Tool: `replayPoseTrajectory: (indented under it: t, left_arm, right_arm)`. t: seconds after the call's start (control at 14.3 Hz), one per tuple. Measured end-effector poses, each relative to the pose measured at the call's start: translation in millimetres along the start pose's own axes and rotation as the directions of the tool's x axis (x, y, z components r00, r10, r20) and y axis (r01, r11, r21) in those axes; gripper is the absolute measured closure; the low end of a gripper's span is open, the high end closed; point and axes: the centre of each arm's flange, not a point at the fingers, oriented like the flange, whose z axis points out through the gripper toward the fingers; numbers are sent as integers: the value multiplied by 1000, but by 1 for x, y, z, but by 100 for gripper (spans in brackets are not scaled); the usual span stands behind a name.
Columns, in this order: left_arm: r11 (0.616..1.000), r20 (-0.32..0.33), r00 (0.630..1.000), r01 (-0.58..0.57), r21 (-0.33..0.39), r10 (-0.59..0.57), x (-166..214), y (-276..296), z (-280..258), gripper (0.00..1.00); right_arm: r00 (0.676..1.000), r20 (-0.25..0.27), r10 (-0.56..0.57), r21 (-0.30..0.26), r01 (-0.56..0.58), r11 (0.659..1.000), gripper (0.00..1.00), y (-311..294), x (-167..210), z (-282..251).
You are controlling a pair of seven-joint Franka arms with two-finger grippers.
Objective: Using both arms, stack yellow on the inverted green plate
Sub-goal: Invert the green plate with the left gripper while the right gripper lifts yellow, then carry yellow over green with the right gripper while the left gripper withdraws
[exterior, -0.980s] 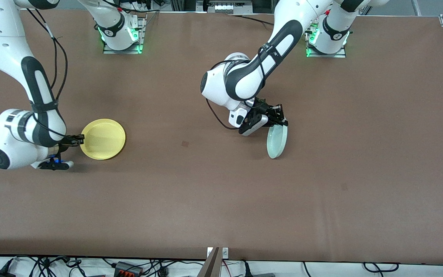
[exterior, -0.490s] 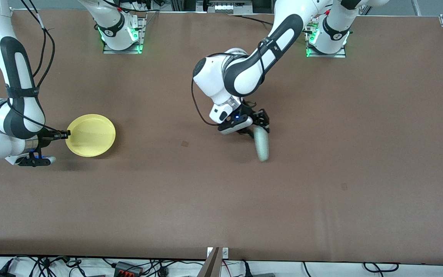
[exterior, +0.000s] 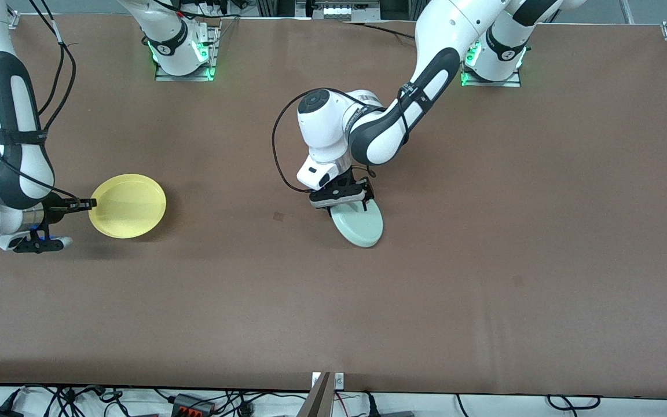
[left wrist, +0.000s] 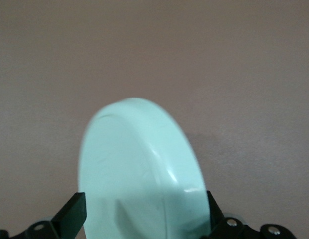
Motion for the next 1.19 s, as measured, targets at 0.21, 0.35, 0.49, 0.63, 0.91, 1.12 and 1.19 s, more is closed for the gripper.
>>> replayPoseTrajectory:
  t: [0.21,0.35,0.49,0.63,0.91,1.12,1.19]
  left_arm:
    - [998,4,1000,20,-66,-20,7,-3,7,0]
    - [996,12,999,34,-77,-33,12,-10,17,0]
    - [994,15,998,56,-91,-54,23,-19,26,0]
    - [992,12,996,85,-96,-85,41,-31,27,0]
    - [989,48,992,117,-94,-113,92,-78,6,0]
    - [993,150,984,102,-57,-93,132,-139,-17,0]
    - [996,182,980,82,-36,-74,142,-159,-23,0]
  right_arm:
    - [1000,15,-8,5,8,1000,97,-2,-5,-7]
    - [1000,21,-14,7,14,1000,97,-1,-5,-5]
    - [1000,19,-23,6,23,1000,97,-3,-5,-6]
    - [999,7,-51,4,51,999,97,-15,-3,-12]
    - [986,-31,-161,-26,160,987,97,-90,-4,-43]
    - [982,-26,-189,39,190,981,97,-147,-3,-39]
    - [982,-22,-190,63,191,980,97,-161,-2,-34]
